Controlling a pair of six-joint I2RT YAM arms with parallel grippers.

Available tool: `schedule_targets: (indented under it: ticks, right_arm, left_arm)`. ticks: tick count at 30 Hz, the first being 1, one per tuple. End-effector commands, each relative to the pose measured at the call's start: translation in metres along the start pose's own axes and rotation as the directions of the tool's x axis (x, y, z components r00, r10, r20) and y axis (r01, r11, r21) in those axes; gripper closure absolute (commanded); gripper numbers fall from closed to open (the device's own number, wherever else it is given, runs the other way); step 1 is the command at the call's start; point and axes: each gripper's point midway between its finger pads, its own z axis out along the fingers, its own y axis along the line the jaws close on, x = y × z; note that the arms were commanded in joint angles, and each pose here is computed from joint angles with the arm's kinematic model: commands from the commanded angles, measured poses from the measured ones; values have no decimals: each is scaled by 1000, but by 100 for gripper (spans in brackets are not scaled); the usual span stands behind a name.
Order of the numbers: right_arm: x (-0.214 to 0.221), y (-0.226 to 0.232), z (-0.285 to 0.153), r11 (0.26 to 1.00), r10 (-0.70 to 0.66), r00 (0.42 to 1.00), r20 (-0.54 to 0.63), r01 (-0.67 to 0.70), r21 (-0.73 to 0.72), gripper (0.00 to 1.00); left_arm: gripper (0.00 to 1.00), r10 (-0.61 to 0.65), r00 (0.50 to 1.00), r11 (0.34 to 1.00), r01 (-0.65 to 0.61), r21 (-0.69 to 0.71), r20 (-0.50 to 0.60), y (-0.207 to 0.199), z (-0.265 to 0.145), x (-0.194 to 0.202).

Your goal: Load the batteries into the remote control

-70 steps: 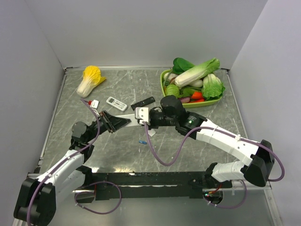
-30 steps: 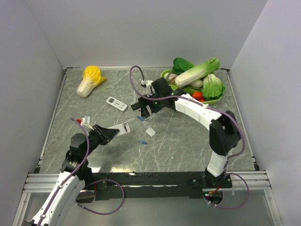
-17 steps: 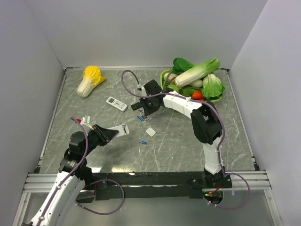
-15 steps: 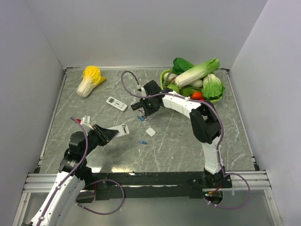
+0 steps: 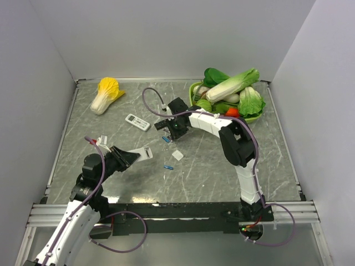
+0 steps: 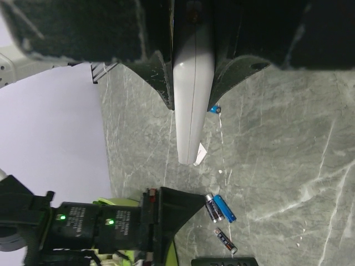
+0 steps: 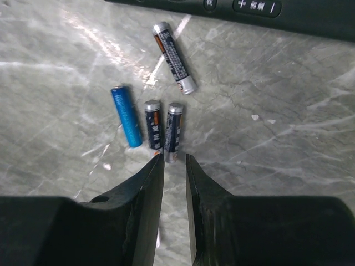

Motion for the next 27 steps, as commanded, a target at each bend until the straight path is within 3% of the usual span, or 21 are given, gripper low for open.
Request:
schedule_targets:
  ticks: [1,11,13,16,21,27]
  right_arm:
    - [-9,-2,5,1000,23,1000,10,-23,20,71]
    - [6,-18,13,995,12,1000,-27,-9,99,77]
    - [9,-20,12,993,2,999,-32,1,118,90]
    - [13,-20,4,993,-8,1000,-16,10,120,100]
    - [10,-11,-34,995,-22,999,50,17,95,100]
    - [-6,20,-98,1000,9,982,186,-3,-30,100]
  left_arm:
    - [99,42,998,995,-46,84,44,-26,-2,-15]
    - [99,54,997,994,-58,95,49,-29,-3,-17]
    - [99,52,998,993,-56,100,47,-30,-2,-17]
    - [99,50,998,992,-55,111,47,-31,-1,-17]
    - [99,50,996,974,-65,216,76,-48,0,-21]
    - [99,20,997,948,-43,315,75,-59,3,-19]
